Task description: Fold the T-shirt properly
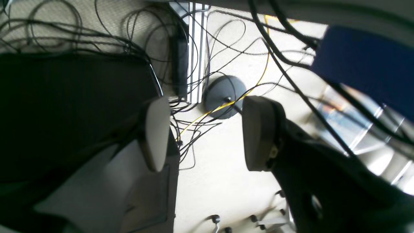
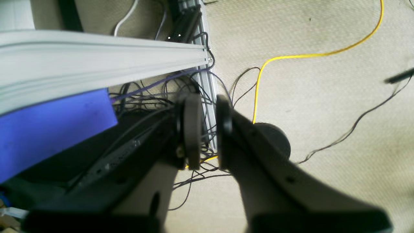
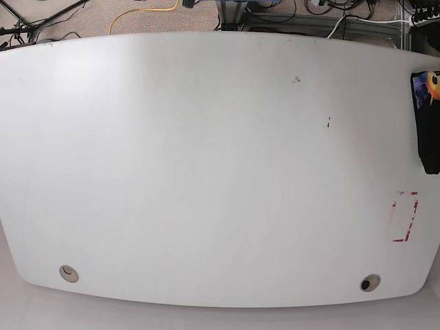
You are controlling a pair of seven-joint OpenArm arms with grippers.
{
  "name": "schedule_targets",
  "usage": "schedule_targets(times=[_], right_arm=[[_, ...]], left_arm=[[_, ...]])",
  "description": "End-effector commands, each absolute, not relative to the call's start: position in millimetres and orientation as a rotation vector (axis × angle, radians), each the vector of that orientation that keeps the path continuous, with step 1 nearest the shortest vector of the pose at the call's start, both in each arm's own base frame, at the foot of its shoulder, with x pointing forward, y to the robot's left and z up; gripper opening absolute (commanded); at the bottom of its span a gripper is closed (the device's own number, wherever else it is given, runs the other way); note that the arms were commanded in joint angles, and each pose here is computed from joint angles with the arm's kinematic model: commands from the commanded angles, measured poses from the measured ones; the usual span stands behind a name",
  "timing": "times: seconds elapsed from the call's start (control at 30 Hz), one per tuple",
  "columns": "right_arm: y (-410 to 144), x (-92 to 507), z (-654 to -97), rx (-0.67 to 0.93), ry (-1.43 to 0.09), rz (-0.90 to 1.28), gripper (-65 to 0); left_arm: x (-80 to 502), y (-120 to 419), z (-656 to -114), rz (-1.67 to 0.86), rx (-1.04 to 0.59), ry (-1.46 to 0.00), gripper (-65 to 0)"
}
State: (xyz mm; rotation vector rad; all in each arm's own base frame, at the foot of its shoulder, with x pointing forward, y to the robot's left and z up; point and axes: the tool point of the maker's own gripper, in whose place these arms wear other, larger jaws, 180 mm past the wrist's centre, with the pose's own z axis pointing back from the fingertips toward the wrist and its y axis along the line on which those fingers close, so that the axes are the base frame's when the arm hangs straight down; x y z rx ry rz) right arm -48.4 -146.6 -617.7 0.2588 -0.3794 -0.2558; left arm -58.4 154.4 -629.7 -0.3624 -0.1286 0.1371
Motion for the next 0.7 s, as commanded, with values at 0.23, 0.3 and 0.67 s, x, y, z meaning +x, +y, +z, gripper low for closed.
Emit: schedule_targets(times=[0.23,0.3,0.67], right_arm=[[-142.1,-46.4,-629.8,0.274,-0.295,-0.261,-57.1],[-141.8,-46.4,-631.9,0.267,-0.275,-0.256,-57.1],[-150.1,-44.3,-643.9,0.170,-0.188,-0.115,-56.9]], left_arm=[[-45.7,176.7,-646.2,0.083,-0.212,-0.083,-32.5],[-37.6,180.2,-649.5,0.058,-0.182,-0.079,-32.5],[-25.7,177.1,-655.6,0.064,-0.156,-0.020,-32.5]])
